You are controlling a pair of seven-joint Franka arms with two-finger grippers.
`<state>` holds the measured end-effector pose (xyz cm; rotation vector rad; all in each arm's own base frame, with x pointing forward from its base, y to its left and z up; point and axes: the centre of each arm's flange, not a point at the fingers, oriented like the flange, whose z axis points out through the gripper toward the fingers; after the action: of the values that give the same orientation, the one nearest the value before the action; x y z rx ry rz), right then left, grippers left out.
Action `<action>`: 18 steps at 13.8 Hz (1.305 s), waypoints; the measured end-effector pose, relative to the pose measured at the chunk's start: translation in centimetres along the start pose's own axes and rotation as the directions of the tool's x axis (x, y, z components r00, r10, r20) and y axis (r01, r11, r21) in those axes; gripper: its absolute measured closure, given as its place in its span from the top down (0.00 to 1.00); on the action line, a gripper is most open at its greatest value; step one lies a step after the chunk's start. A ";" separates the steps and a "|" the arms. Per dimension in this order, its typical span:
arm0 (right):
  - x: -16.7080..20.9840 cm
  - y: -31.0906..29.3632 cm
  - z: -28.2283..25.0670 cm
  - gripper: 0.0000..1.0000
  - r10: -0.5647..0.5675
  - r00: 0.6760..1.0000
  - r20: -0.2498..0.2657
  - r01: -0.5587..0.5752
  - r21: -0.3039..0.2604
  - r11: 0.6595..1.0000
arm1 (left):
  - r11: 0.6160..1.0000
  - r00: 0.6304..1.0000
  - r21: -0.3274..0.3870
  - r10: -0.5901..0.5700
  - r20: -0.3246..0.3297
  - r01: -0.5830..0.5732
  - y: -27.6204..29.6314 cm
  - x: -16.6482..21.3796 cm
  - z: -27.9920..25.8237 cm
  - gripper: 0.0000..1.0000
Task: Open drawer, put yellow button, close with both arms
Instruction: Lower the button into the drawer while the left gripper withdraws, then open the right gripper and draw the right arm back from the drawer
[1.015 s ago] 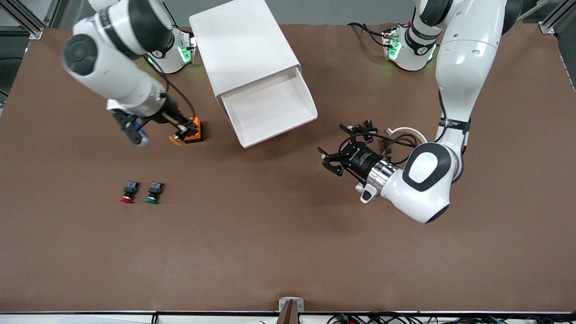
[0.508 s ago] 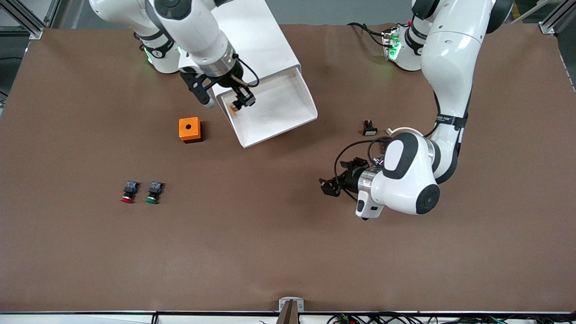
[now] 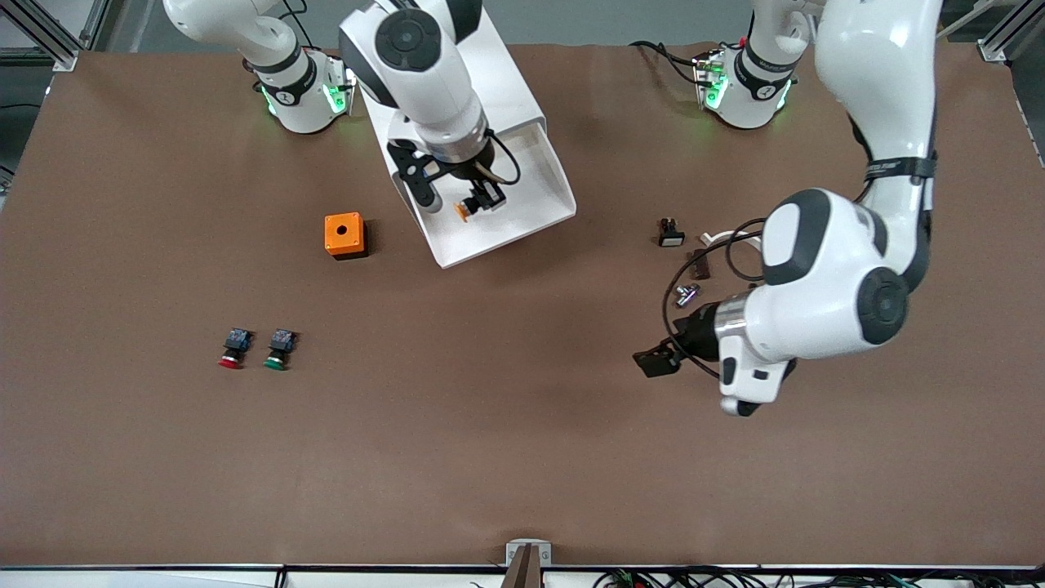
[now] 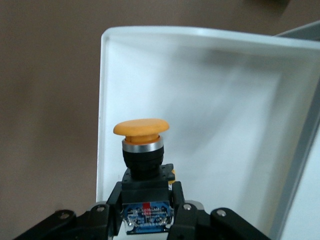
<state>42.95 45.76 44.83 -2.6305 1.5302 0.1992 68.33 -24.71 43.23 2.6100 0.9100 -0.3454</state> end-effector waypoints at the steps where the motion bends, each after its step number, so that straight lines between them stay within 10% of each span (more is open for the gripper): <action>1: -0.6 -0.4 0.7 0.41 0.005 1.000 -0.011 -0.005 -0.001 1.000 | 1.000 1.000 -0.006 -0.009 -0.003 0.009 -0.4 0.5 -0.6 1.00; 6: -2.4 -0.7 2.3 0.41 0.045 0.999 -0.026 -0.045 -0.004 0.999 | 1.000 1.000 0.018 0.016 0.017 -0.016 0.5 -1.9 0.3 1.00; 9: -3.1 -0.6 2.8 0.41 0.062 0.998 -0.031 -0.062 -0.010 0.998 | 0.998 0.995 -0.011 0.062 -0.080 -0.063 1.5 -4.5 -4.1 1.00; 14: -2.8 -0.9 5.1 0.41 0.077 0.995 -0.055 -0.079 -0.036 0.996 | 0.999 0.991 -0.040 -0.008 -0.133 0.003 -2.0 3.9 -2.2 1.00; 18: -2.7 -1.5 3.9 0.78 0.065 0.996 -0.053 -0.066 -0.017 0.998 | 0.997 0.983 -0.074 0.016 -0.182 -0.029 -1.3 2.5 -5.8 1.00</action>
<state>42.72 49.37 41.45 -2.6221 1.6398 0.1508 70.05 -20.00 47.26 2.6107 0.9315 -0.0655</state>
